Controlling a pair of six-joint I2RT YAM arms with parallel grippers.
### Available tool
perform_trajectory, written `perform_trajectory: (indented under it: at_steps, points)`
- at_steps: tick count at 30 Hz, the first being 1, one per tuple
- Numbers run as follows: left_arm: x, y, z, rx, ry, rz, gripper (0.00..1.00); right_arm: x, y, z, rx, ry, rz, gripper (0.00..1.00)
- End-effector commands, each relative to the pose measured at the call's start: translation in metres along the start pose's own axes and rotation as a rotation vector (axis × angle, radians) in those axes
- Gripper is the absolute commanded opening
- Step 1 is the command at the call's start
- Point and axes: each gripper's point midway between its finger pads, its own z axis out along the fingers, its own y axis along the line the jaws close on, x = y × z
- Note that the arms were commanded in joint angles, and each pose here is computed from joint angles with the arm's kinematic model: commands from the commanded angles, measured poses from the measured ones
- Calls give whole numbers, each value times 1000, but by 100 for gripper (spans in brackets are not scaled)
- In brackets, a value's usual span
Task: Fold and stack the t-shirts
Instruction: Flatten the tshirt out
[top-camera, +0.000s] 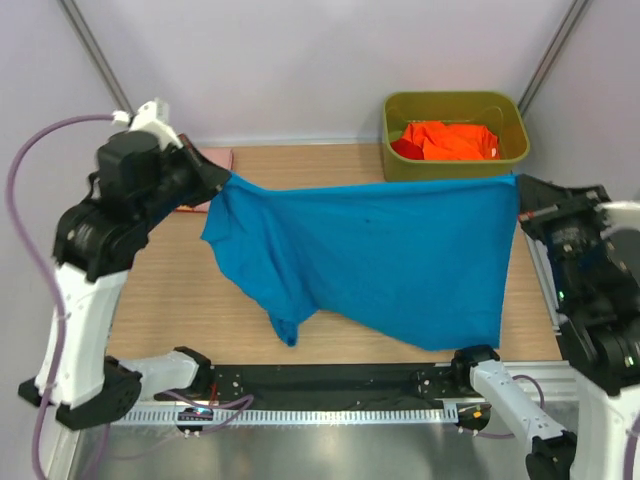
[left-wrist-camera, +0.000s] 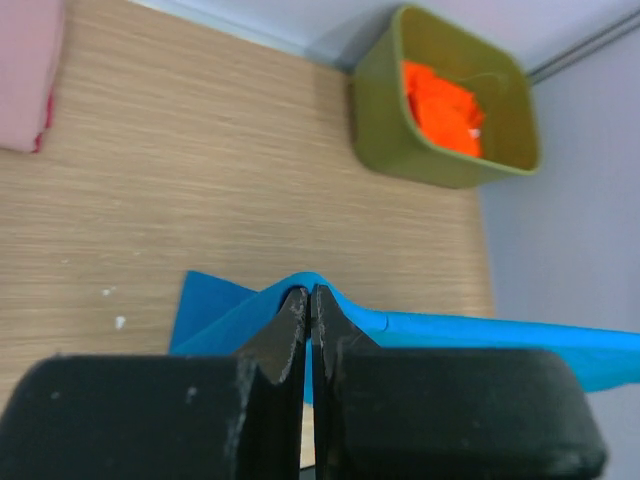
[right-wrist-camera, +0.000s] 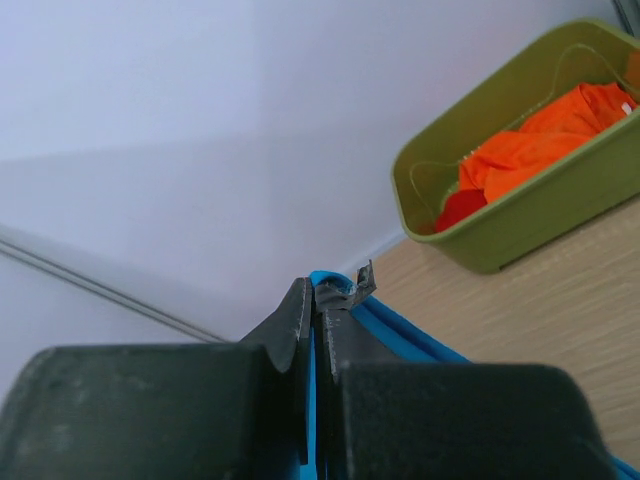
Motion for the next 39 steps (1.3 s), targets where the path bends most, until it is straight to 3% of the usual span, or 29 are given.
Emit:
perform_trajectory:
  at_steps: [1, 8, 10, 12, 14, 17, 19, 20, 21, 27, 31, 34, 39]
  points:
    - [-12, 21, 22, -129, -48, 79, 0, 25, 4, 47, -4, 55, -61, 1]
    - [-67, 37, 81, -232, -147, 102, 0, 38, 21, 132, -12, 25, -118, 1]
    - [-109, 31, 66, -230, -259, 89, 0, 25, 34, 144, -22, -10, -141, 1]
    - [-126, 29, 62, -252, -297, 111, 0, 12, 52, 156, -43, -30, -148, 1]
    - [-155, 10, 25, -201, -413, 122, 0, 2, 61, 156, -48, -34, -167, 1]
    - [-158, 8, 7, -175, -461, 118, 0, -26, 78, 138, -63, -73, -161, 1]
    - [-155, 0, -30, -108, -504, 101, 0, -35, 81, 116, -88, -79, -155, 1]
    - [-142, 5, -22, -105, -473, 100, 0, -29, 77, 110, -90, -61, -148, 1]
    - [-142, 1, -50, -70, -511, 91, 0, -30, 76, 100, -101, -57, -142, 1]
    - [-106, -8, -109, 70, -486, 122, 0, -39, 63, 0, -197, -52, -111, 1]
    - [-99, -22, -179, 192, -569, 145, 0, -49, 54, -55, -237, -69, -79, 1]
    - [-103, -28, -210, 225, -613, 150, 0, -65, 54, -84, -255, -111, -44, 1]
    - [-100, -41, -194, 279, -573, 206, 0, -91, 48, -87, -183, -206, -57, 1]
